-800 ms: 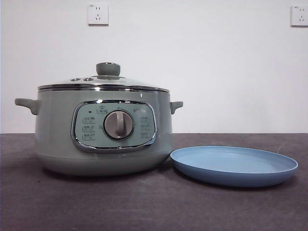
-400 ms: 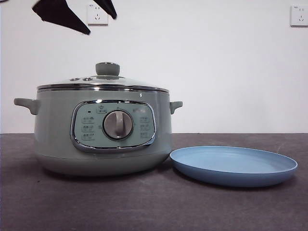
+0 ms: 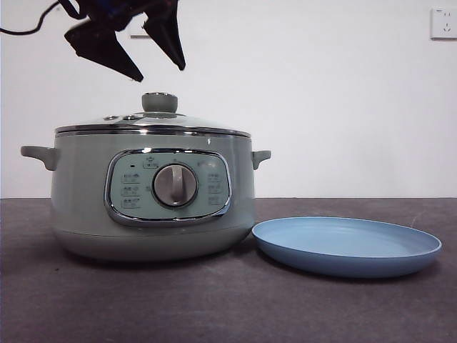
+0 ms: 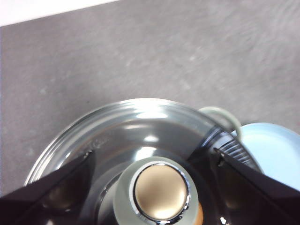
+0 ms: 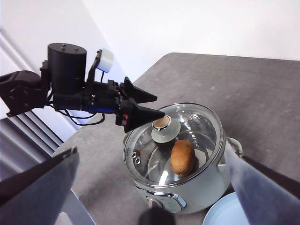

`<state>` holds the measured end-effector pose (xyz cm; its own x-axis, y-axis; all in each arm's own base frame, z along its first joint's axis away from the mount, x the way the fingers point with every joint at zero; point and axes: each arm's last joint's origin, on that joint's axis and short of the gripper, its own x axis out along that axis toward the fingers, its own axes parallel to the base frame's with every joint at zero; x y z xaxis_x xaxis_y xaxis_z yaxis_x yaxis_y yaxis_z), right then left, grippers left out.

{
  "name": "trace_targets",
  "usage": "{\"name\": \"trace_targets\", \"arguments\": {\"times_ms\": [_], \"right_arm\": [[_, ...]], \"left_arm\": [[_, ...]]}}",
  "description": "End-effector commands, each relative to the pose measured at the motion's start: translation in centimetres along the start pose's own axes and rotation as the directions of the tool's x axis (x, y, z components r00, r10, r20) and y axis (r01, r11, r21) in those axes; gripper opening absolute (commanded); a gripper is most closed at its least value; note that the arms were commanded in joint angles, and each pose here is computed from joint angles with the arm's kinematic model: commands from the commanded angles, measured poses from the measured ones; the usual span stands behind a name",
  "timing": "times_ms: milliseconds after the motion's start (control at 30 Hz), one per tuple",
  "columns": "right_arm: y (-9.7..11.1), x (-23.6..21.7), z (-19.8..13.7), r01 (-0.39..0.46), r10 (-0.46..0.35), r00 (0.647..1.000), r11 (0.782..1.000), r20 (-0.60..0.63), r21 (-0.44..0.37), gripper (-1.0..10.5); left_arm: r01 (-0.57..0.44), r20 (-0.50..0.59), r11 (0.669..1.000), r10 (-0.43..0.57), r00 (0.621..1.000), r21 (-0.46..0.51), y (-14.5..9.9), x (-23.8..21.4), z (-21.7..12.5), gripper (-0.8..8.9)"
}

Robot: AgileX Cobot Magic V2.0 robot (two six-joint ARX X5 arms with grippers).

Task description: Take the potato out from the steamer,put the potato on the plate,close the lid

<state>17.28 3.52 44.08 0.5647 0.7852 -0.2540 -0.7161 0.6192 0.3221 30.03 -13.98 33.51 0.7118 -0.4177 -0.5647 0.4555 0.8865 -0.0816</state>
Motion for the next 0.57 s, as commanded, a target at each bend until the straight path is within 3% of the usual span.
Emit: {"name": "trace_targets", "arguments": {"times_ms": [33,500,567], "right_arm": [[0.1,0.0,0.2,-0.002,0.002,1.0,1.0,0.005,0.0,6.5],[0.0,0.1,0.2,0.0,0.0,1.0,1.0,0.003,0.002,6.5],[-0.1,0.2,0.2,0.0,0.0,1.0,1.0,0.001,0.004,6.5]], "left_arm": [[0.002,-0.014,1.0,-0.002,1.0,0.021,-0.3,0.9,-0.2,4.09],[-0.001,-0.162,1.0,0.003,0.987,0.011,0.0,3.3,-2.0,3.95],[0.0,-0.162,1.0,0.002,0.987,0.015,0.0,3.3,-2.0,2.7]]}}
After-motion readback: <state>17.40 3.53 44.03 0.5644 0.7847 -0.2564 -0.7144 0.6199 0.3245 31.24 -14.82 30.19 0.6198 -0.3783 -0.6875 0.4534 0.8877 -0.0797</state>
